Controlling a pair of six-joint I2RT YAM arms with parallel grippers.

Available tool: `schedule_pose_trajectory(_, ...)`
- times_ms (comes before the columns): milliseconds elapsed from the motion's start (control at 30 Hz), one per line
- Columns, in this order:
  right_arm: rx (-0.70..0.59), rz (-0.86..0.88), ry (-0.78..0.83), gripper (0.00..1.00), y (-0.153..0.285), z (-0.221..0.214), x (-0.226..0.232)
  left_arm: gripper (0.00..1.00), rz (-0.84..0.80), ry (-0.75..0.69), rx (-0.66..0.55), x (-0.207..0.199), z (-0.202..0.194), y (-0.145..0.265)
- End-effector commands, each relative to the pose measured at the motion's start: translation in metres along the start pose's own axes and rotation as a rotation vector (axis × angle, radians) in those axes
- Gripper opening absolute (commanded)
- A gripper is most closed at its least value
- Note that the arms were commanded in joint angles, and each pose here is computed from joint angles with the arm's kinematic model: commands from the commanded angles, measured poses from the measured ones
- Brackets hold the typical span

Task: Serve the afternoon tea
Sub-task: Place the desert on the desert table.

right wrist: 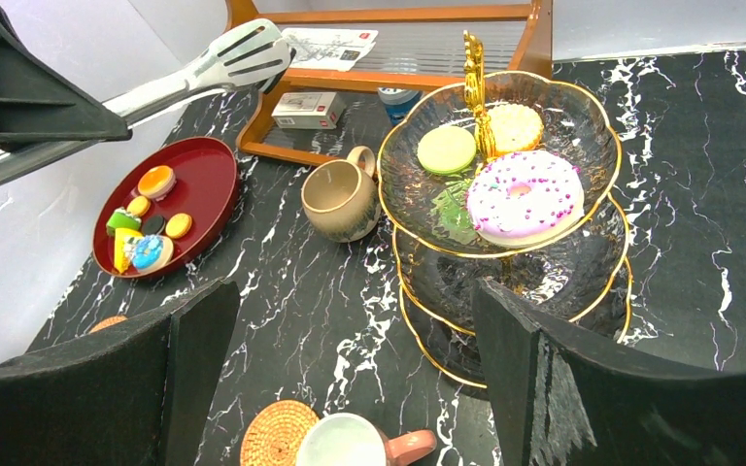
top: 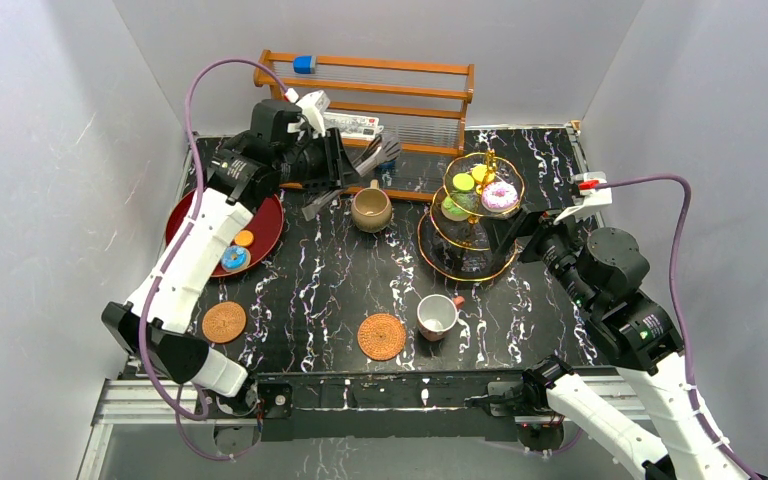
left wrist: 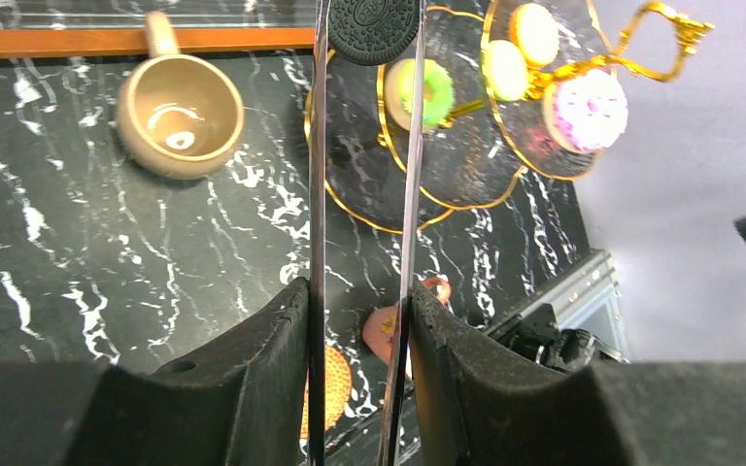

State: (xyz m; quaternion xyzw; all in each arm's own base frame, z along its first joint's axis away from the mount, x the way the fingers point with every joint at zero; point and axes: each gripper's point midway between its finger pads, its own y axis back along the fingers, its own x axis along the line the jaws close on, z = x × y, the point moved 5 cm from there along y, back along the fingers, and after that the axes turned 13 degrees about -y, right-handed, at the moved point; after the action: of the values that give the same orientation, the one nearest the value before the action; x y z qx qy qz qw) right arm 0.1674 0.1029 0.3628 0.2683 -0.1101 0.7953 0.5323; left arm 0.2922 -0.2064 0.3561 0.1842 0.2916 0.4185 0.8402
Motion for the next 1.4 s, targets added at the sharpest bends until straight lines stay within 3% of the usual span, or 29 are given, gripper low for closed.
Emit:
schedule_pose_trajectory(0,-0.061,0.028,-0.016,0.99,0.007,0.018,0.01,0.31,-0.121,-0.034,-0.072,-0.038,0.016,0.023)
schedule_pose_trajectory(633,-0.076,0.027,-0.02,0.99,0.011,0.021,0.01,0.31,-0.329,-0.108,-0.023,-0.123,0.004,-0.008)
schedule_pose_trajectory(1367,-0.084,0.039,-0.021,0.99,0.014,0.023,0.011,0.45,-0.287,-0.13,0.032,-0.124,-0.011,-0.03)
